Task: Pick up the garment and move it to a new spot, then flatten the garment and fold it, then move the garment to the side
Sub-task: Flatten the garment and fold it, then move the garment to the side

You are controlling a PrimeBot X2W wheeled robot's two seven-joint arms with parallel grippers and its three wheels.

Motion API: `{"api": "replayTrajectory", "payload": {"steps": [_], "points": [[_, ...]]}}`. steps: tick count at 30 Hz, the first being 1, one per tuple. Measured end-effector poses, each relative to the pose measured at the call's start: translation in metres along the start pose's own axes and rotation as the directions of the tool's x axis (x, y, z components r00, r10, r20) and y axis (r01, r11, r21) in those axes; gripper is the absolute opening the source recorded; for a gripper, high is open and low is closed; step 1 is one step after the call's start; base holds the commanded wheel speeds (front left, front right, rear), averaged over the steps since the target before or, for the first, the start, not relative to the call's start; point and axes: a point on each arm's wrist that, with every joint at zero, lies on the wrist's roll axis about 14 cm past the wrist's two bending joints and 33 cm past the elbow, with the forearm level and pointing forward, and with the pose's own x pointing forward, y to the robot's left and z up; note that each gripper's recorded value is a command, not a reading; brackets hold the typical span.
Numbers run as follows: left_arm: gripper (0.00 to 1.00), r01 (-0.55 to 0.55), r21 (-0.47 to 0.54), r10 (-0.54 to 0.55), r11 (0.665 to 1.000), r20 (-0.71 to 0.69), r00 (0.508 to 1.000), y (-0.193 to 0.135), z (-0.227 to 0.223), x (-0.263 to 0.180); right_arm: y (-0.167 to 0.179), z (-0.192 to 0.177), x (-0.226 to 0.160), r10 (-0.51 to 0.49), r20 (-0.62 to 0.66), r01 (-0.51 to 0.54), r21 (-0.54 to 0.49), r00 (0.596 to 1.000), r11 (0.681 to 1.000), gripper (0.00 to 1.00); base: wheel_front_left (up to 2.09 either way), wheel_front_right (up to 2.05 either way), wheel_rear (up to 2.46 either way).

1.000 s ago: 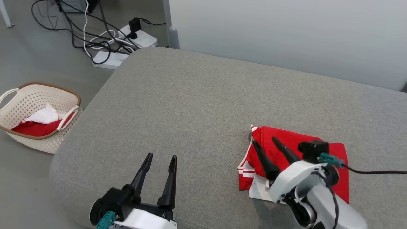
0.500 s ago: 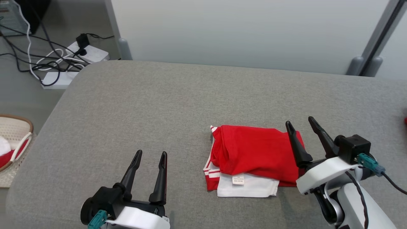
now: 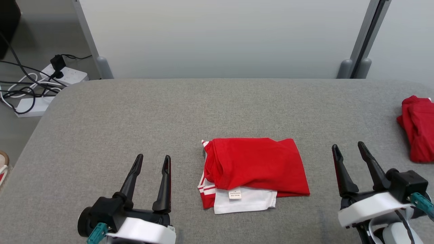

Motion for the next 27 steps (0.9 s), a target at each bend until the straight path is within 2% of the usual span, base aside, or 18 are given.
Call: {"api": "replayTrajectory", "payload": {"steps": [5, 16, 27], "points": [[1.00, -0.011, 0.026, 0.010, 1.000, 0.021, 1.000, 0.003, 0.006, -0.002, -0.008, 0.000, -0.016, -0.033, 0.004, 0.033, 0.007, 0.999, 0.999, 1.00, 0.00, 0.00, 0.00], [1.00, -0.042, 0.122, 0.046, 0.992, -0.027, 0.999, 0.017, -0.008, -0.026, -0.006, -0.008, -0.037, -0.032, -0.024, 0.032, -0.004, 0.999, 0.999, 1.00, 0.00, 0.00, 0.00], [1.00, -0.051, 0.132, 0.054, 0.990, -0.022, 0.998, 0.020, -0.006, -0.030, -0.001, -0.006, -0.038, -0.018, -0.017, 0.018, 0.003, 1.000, 1.000, 1.00, 0.00, 0.00, 0.00]]}}
